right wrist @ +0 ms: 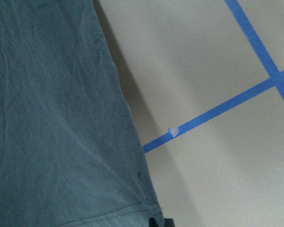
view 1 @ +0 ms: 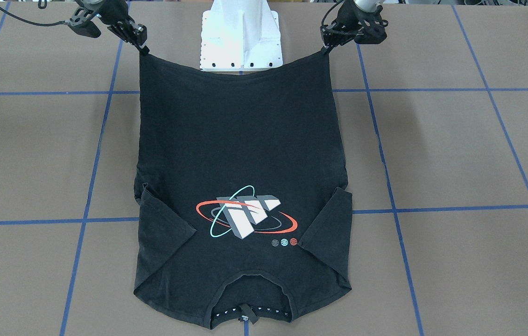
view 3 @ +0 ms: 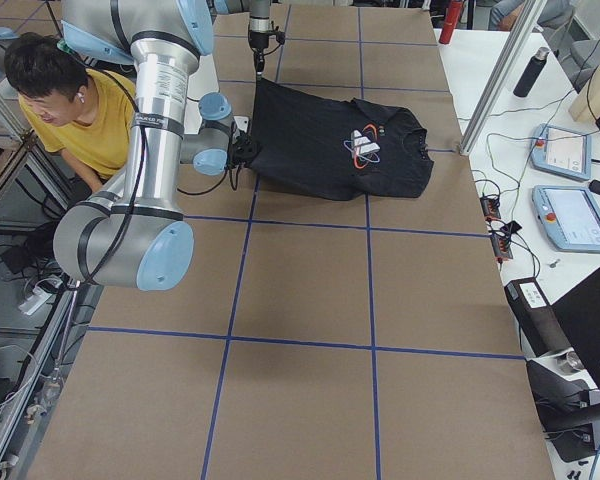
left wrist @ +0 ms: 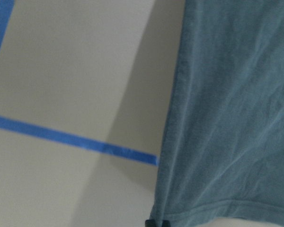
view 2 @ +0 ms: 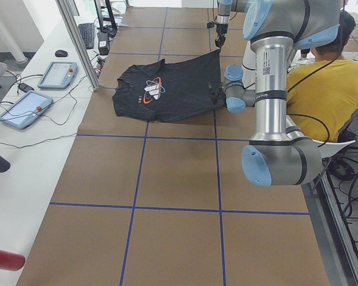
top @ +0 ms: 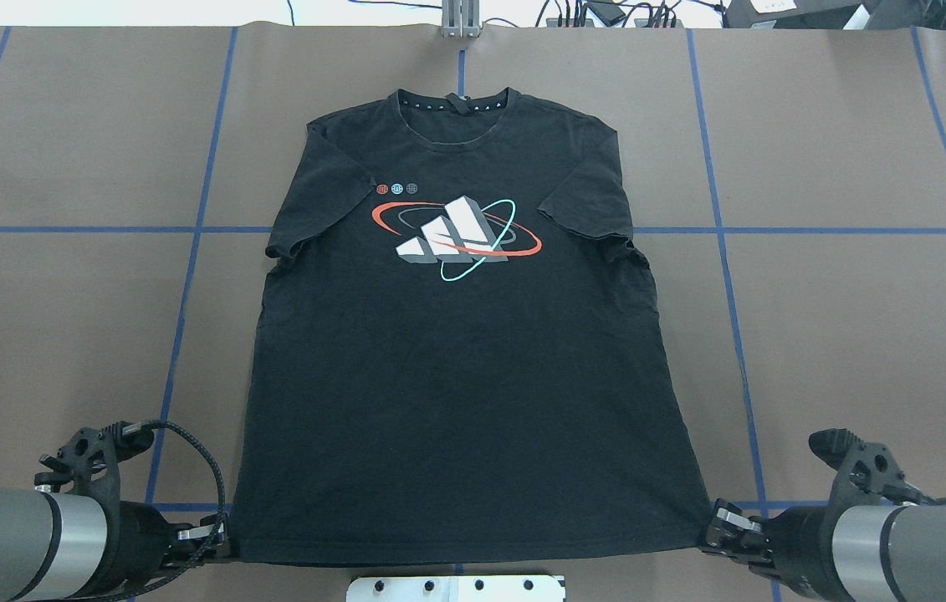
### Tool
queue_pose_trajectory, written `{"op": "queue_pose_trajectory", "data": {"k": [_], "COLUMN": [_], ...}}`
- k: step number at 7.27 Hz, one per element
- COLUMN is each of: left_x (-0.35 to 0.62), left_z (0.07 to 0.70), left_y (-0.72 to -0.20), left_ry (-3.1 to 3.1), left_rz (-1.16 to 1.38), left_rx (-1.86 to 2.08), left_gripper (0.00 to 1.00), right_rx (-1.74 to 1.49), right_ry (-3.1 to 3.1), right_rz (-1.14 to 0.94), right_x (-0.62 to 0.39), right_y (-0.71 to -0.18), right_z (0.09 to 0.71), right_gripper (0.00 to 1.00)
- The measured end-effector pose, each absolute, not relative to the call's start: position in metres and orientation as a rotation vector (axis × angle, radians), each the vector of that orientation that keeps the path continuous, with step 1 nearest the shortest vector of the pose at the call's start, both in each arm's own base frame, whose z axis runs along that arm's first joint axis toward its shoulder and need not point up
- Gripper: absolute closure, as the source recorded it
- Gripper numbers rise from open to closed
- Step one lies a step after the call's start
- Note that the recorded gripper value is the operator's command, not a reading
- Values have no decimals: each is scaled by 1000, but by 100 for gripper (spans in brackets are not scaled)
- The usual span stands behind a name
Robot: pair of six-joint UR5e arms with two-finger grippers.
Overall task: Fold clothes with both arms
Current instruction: 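Lift both hem corners and fold them toward the collar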
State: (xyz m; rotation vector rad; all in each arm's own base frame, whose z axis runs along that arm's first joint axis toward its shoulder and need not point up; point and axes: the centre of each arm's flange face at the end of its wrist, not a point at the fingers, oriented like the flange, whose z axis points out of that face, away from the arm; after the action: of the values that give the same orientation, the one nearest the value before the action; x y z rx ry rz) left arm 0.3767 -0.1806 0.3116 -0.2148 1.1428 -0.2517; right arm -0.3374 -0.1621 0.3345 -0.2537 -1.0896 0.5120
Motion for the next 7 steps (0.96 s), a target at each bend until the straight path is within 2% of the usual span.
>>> {"op": "queue_pose_trajectory", "data": {"k": [2,3,5,7], "left_x": [358,353,362,364], "left_z": [283,272,273,288], "left_y": [-219,-248,-331,-429], "left_ry": [1219,1251,1246,1185], "left_rz": [-296,-313,-373,-423], "left_rx": [-148,-76,69,165], "left_gripper": [100,100,100,100], "right_rx": [-252,-226,-147,-111], "right_ry": [-1086,-1063,-953,-854], "right_rz": [560,596,653,656], "right_x": [-321,-325,-346,-345], "right_y": [-190,-224,-321,-409], "right_z": [314,294,240,239], "right_gripper": [100,100,100,100]}}
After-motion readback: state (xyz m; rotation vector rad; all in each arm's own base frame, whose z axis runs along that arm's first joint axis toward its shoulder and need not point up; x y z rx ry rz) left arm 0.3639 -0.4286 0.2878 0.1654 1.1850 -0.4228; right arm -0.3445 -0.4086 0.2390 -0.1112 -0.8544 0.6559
